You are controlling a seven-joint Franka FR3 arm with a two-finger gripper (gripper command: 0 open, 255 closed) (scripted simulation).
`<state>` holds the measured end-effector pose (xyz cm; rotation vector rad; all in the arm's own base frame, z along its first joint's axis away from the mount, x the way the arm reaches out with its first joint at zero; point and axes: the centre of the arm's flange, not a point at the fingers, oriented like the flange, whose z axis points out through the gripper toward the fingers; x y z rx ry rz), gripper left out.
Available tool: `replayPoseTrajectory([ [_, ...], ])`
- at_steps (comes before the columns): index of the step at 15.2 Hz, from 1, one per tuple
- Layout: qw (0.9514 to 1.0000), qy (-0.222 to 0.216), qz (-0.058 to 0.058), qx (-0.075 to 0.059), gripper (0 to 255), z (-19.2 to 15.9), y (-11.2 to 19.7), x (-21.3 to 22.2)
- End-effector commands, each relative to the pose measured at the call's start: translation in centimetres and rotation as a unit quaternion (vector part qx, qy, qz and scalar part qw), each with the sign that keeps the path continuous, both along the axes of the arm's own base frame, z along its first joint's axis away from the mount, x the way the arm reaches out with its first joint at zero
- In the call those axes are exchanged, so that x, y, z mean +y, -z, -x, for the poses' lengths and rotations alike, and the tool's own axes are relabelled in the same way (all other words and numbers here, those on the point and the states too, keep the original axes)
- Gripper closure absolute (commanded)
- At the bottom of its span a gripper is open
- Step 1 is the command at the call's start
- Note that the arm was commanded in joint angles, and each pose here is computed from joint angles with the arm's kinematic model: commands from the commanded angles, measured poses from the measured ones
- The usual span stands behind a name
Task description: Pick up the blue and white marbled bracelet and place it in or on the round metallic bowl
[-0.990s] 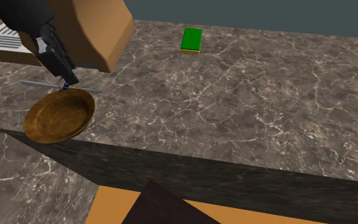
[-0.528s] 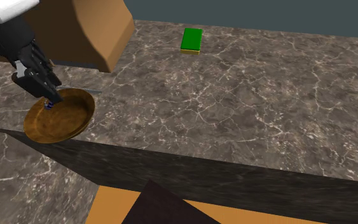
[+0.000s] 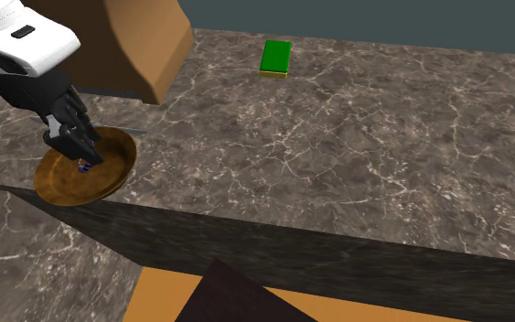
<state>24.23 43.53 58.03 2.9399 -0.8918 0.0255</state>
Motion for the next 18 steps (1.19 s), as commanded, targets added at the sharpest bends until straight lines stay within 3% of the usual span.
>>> replayPoseTrajectory([
  [1,1.0,0.0,0.0,0.0,255,-0.1,1.0,0.0],
  [10,1.0,0.0,0.0,0.0,255,-0.1,1.9,0.0],
  [11,1.0,0.0,0.0,0.0,0,-0.1,1.9,0.0],
  [16,1.0,0.0,0.0,0.0,0,-0.1,1.9,0.0],
  [18,1.0,0.0,0.0,0.0,0,-0.1,-0.8,0.2],
])
